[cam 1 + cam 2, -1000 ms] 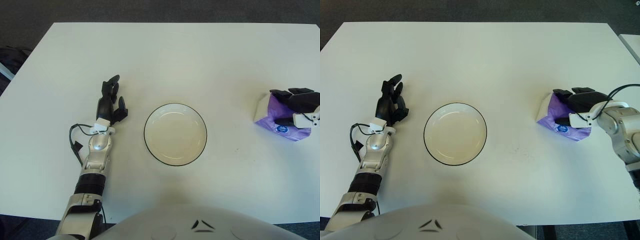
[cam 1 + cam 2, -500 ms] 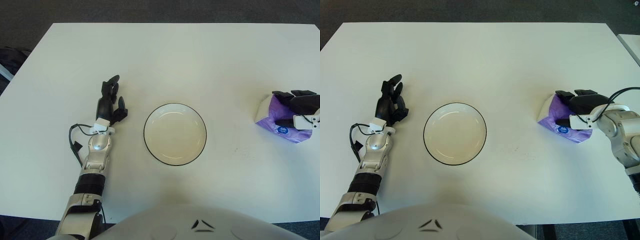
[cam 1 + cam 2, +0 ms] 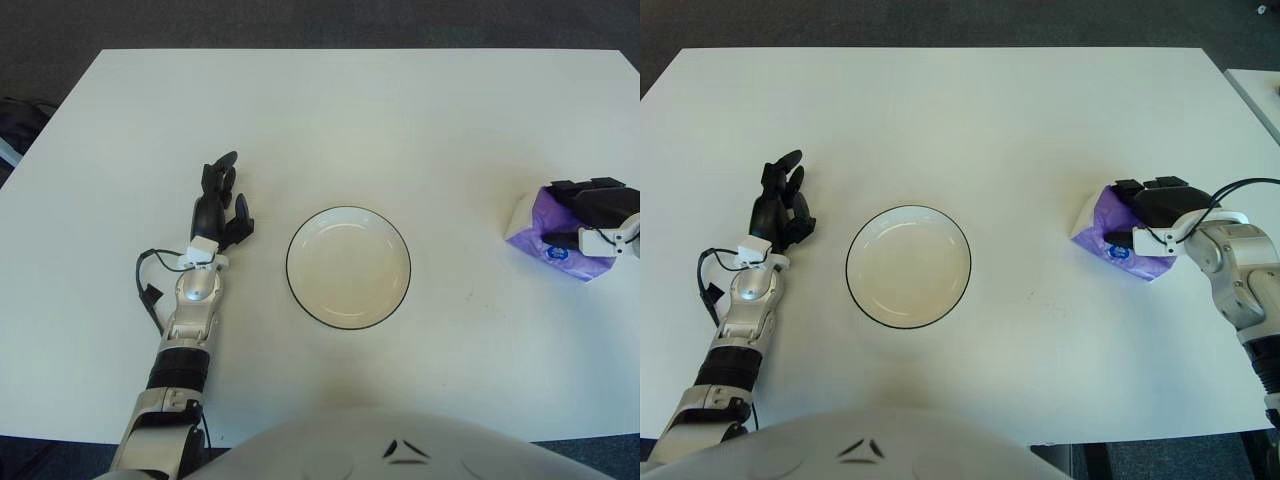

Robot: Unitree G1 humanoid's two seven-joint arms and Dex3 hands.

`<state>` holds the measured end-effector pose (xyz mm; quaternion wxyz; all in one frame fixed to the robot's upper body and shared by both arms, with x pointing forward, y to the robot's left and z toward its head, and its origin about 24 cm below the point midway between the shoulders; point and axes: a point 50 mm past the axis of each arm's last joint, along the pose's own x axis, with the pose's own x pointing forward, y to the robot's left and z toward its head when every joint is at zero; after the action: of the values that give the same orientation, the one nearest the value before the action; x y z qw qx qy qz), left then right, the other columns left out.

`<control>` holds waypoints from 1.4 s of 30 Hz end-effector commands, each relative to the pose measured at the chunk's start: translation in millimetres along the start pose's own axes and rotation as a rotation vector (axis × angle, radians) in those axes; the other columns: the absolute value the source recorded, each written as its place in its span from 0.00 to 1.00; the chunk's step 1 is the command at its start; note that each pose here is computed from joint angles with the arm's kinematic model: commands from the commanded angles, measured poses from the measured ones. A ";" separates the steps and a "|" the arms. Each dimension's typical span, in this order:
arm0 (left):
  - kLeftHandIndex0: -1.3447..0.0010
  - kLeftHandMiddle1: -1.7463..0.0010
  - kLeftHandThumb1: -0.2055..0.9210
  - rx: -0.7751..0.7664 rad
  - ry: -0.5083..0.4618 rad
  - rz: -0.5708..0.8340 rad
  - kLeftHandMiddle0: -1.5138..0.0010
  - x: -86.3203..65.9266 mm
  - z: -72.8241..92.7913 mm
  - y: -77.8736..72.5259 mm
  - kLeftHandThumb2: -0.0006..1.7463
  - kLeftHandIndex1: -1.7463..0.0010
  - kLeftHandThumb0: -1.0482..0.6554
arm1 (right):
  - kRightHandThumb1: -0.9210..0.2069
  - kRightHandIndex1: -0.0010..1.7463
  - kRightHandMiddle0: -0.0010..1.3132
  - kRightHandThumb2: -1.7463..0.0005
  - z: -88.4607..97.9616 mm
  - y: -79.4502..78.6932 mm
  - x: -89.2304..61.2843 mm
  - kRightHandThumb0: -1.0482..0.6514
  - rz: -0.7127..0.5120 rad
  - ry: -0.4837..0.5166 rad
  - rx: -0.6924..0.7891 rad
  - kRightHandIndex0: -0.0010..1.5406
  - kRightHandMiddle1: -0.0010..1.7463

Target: Put the tissue paper into the plate.

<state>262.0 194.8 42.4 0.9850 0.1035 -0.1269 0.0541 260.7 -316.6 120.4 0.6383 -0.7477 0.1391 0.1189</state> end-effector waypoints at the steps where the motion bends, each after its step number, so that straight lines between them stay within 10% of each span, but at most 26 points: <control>1: 1.00 0.98 1.00 0.029 0.207 -0.010 0.79 -37.1 -37.7 -3.0 0.53 0.54 0.23 | 0.26 0.73 0.35 0.72 9.9 34.0 1.4 0.20 0.042 0.010 0.035 0.35 0.98; 5: 1.00 0.98 1.00 0.031 0.208 -0.009 0.79 -36.7 -37.7 -3.3 0.53 0.53 0.22 | 0.40 0.80 0.47 0.60 12.6 34.8 0.6 0.26 -0.033 0.025 0.062 0.40 1.00; 7: 1.00 0.98 1.00 0.031 0.210 -0.009 0.79 -36.6 -37.6 -3.5 0.53 0.53 0.22 | 0.46 0.80 0.52 0.49 13.9 36.3 0.0 0.63 -0.058 0.034 0.081 0.46 1.00; 13: 1.00 0.98 1.00 0.030 0.210 -0.007 0.79 -36.4 -37.4 -4.3 0.53 0.52 0.21 | 0.65 0.96 0.61 0.19 20.2 45.0 -3.1 0.89 -0.082 0.045 0.139 0.48 1.00; 33: 1.00 0.98 1.00 0.016 0.218 -0.009 0.80 -33.9 -39.8 -9.1 0.52 0.53 0.21 | 0.68 1.00 0.71 0.14 43.5 50.6 -11.8 0.93 -0.109 0.035 0.242 0.48 1.00; 42: 1.00 0.98 1.00 -0.002 0.203 -0.011 0.79 -32.2 -39.6 -13.3 0.52 0.54 0.22 | 0.68 1.00 0.74 0.13 42.9 38.7 10.3 0.93 -0.372 -0.034 0.363 0.48 1.00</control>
<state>265.8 192.5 41.9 0.9848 0.1062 -0.1249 0.0577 260.5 -289.4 106.6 0.7404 -0.6707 -0.0103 -0.0436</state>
